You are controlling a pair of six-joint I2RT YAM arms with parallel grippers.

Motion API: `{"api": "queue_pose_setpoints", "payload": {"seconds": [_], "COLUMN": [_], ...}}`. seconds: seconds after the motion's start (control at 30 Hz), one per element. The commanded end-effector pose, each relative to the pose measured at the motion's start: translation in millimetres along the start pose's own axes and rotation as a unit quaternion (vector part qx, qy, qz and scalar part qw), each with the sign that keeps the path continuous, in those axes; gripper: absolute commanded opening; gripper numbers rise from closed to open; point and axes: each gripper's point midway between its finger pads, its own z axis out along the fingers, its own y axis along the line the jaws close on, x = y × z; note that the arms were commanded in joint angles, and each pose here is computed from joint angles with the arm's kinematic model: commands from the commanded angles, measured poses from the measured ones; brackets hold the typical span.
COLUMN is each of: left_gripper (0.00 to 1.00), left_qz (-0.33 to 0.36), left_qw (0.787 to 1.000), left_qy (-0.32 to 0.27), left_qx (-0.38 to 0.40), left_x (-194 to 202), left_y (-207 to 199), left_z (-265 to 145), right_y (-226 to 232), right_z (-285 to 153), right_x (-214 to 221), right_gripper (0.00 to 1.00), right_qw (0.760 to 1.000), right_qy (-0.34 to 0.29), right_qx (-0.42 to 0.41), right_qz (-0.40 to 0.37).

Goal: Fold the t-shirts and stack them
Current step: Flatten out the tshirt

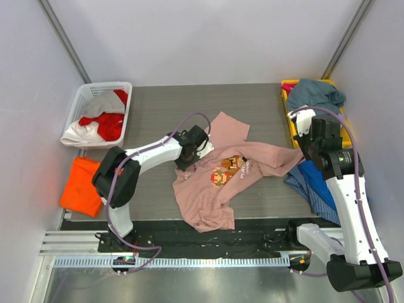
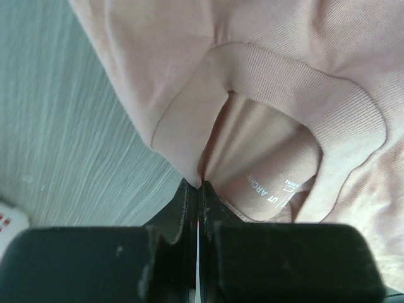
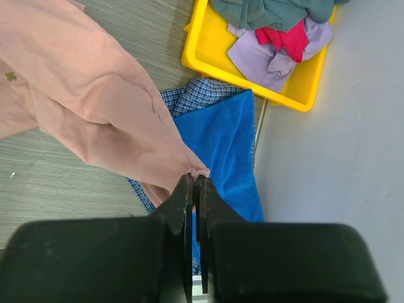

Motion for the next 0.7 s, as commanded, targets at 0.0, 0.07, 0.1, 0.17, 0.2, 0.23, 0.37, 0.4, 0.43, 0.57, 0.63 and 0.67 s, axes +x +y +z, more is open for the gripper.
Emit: {"api": "queue_pose_setpoints", "payload": {"seconds": [0.0, 0.07, 0.1, 0.17, 0.2, 0.23, 0.37, 0.4, 0.43, 0.57, 0.63, 0.67], "left_gripper": [0.0, 0.0, 0.0, 0.0, 0.0, 0.0, 0.09, 0.15, 0.23, 0.44, 0.49, 0.5], "left_qz": [-0.012, -0.016, -0.017, -0.02, -0.02, -0.022, -0.029, -0.03, -0.029, -0.023, -0.024, -0.023], "left_qw": [0.998, 0.997, 0.997, 0.997, 0.997, 0.997, 0.997, 0.997, 0.997, 0.997, 0.997, 0.997], "left_qy": [-0.002, -0.002, -0.001, 0.001, 0.0, -0.004, -0.029, -0.035, -0.031, -0.025, -0.031, -0.037], "left_qx": [-0.068, -0.075, -0.077, -0.075, -0.075, -0.073, -0.065, -0.066, -0.067, -0.067, -0.067, -0.062], "left_x": [14, 19, 21, 28, 30, 32, 26, 23, 24, 18, 12, 7], "left_y": [30, 33, 34, 33, 33, 33, 32, 33, 34, 36, 37, 37], "left_z": [-30, -41, -45, -56, -60, -66, -80, -83, -83, -78, -78, -78], "right_y": [-5, -5, -5, -7, -6, -7, -5, -4, -3, -4, -3, -3], "right_z": [-7, -6, -7, -8, -9, -9, -7, -5, -4, -1, 1, 2], "right_x": [-15, -16, -16, -18, -17, -17, -15, -14, -14, -12, -11, -12], "right_gripper": [0.01, 0.01, 0.01, 0.01, 0.01, 0.01, 0.01, 0.01, 0.01, 0.01, 0.01, 0.01], "right_qw": [1.0, 1.0, 1.0, 1.0, 1.0, 1.0, 1.0, 1.0, 1.0, 1.0, 1.0, 1.0], "right_qy": [-0.024, -0.024, -0.023, -0.027, -0.026, -0.026, -0.023, -0.021, -0.02, -0.019, -0.017, -0.018], "right_qx": [0.002, -0.001, -0.002, 0.001, 0.0, 0.002, -0.002, -0.003, -0.004, -0.001, -0.001, -0.001], "right_qz": [0.012, 0.011, 0.009, 0.007, 0.003, 0.003, 0.0, 0.0, -0.001, -0.004, -0.006, -0.007]}}
